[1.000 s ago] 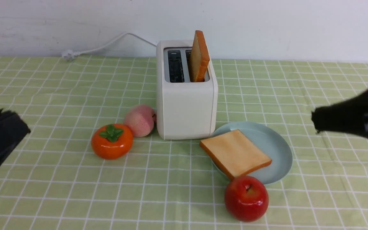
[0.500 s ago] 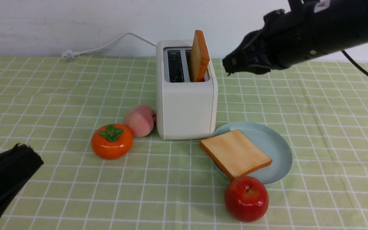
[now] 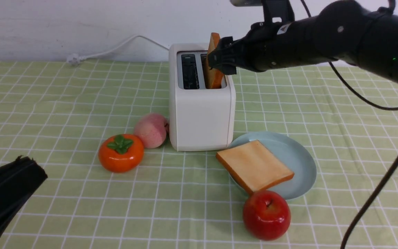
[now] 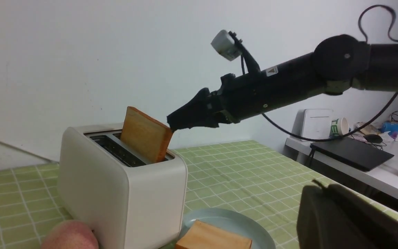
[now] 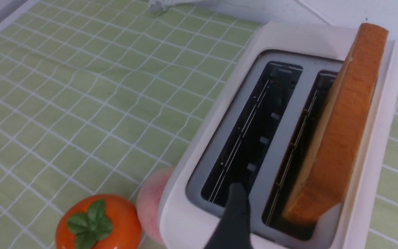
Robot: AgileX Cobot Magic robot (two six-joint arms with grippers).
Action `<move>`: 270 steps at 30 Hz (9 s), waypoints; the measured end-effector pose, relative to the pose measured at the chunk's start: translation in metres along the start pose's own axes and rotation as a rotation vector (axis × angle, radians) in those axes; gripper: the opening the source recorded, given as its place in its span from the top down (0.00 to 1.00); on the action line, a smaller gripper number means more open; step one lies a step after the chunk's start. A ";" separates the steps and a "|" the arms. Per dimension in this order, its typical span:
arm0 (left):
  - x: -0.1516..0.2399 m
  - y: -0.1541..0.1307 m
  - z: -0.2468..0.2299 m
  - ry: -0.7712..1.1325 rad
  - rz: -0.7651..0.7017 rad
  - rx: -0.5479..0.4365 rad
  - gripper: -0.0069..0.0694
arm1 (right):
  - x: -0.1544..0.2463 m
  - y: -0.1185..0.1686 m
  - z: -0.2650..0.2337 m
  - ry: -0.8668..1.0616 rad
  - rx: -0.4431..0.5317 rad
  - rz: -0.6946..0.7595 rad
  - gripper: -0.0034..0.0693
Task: Take toasted bread from bread machine on green coffee tablecloth place on plate.
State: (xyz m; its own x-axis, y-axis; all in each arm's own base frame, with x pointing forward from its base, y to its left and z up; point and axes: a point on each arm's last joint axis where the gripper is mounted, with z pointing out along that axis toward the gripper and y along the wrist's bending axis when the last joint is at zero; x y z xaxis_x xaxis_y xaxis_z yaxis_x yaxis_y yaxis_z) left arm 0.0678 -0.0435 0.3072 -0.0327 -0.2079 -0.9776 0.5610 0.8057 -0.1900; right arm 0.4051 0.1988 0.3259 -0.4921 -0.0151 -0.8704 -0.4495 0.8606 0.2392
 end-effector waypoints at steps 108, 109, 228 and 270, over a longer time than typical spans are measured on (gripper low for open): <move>0.007 0.002 0.001 0.020 0.005 -0.018 0.88 | 0.002 -0.064 -0.206 0.328 0.042 0.048 0.64; 0.007 0.003 0.000 0.020 0.005 -0.027 0.88 | 0.002 -0.055 -0.220 0.342 0.041 0.038 0.71; 0.002 -0.011 -0.008 -0.040 0.030 0.147 0.93 | 0.310 -0.047 -0.298 -0.242 0.494 0.157 0.92; 0.112 0.048 -0.043 0.123 -0.052 -0.560 0.93 | 0.310 -0.047 -0.298 -0.242 0.495 0.155 0.86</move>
State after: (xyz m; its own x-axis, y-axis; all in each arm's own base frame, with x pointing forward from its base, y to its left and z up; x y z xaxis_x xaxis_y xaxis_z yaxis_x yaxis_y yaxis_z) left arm 0.0556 -0.0039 0.1845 -0.1636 -0.2156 -0.9627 0.0334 0.9741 -0.2238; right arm 0.0515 0.0019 0.1731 -0.3136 0.1971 -0.9289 0.0462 0.9802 0.1924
